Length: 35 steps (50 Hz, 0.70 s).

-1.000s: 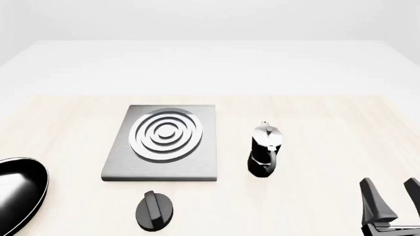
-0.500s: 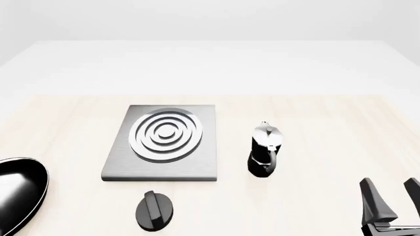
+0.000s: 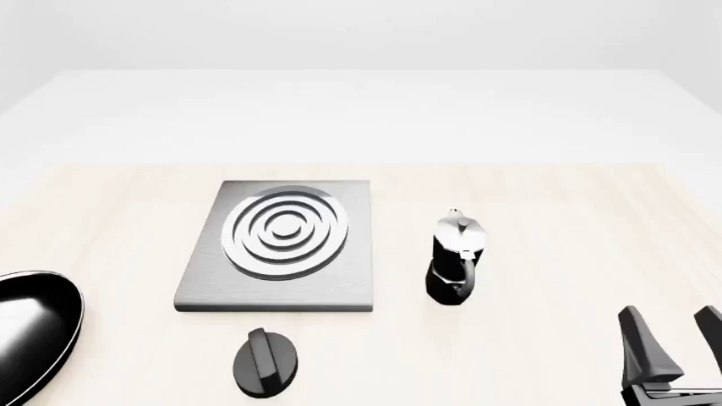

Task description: Turn on the stove and put the frying pan on it.

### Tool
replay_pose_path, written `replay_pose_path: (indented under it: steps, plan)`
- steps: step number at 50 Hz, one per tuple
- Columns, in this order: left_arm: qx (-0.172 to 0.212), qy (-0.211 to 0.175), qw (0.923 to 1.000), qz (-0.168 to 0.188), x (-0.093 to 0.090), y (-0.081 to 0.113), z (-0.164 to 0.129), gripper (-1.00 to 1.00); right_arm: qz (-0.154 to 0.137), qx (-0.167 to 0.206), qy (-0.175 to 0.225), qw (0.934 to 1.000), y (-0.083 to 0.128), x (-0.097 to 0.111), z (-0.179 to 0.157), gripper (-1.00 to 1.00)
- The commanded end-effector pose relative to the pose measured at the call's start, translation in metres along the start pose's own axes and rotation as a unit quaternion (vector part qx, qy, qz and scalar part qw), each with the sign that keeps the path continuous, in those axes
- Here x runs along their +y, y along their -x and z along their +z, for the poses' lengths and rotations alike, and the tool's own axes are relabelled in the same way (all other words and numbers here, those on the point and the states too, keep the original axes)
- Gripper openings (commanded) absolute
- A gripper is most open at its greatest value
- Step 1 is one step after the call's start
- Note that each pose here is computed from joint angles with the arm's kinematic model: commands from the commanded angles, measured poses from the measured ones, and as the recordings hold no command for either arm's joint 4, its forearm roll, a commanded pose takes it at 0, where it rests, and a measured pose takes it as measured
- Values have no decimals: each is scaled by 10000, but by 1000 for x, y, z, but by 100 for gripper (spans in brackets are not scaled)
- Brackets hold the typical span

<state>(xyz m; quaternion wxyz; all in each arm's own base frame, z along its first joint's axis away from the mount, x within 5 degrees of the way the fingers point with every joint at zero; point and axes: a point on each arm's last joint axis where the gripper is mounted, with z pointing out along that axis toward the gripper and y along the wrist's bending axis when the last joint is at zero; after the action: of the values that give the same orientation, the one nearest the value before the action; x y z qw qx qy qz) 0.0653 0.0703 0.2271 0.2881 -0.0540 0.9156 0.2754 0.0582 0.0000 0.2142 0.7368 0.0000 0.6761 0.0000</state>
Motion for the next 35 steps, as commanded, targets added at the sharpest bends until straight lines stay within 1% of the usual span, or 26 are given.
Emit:
replay_pose_path:
  steps: [1, 10, 21, 35]
  plan:
    - [102, 2, 9999, 40, -1, -4, 10, 100, -1, 0, 0, 10000, 0, 0, 0, 100]
    - [184, -1, 9998, 105, -1, -7, 15, 100, 1, 1, -1, 10000, 0, 0, 0, 100]
    - [248, 26, 9997, 44, 1, -7, 23, 100, 0, 1, 0, 10000, 0, 0, 0, 100]
    - [376, 15, 9992, 109, 1, -11, 32, 100, -1, 0, 0, 10000, 0, 0, 0, 100]
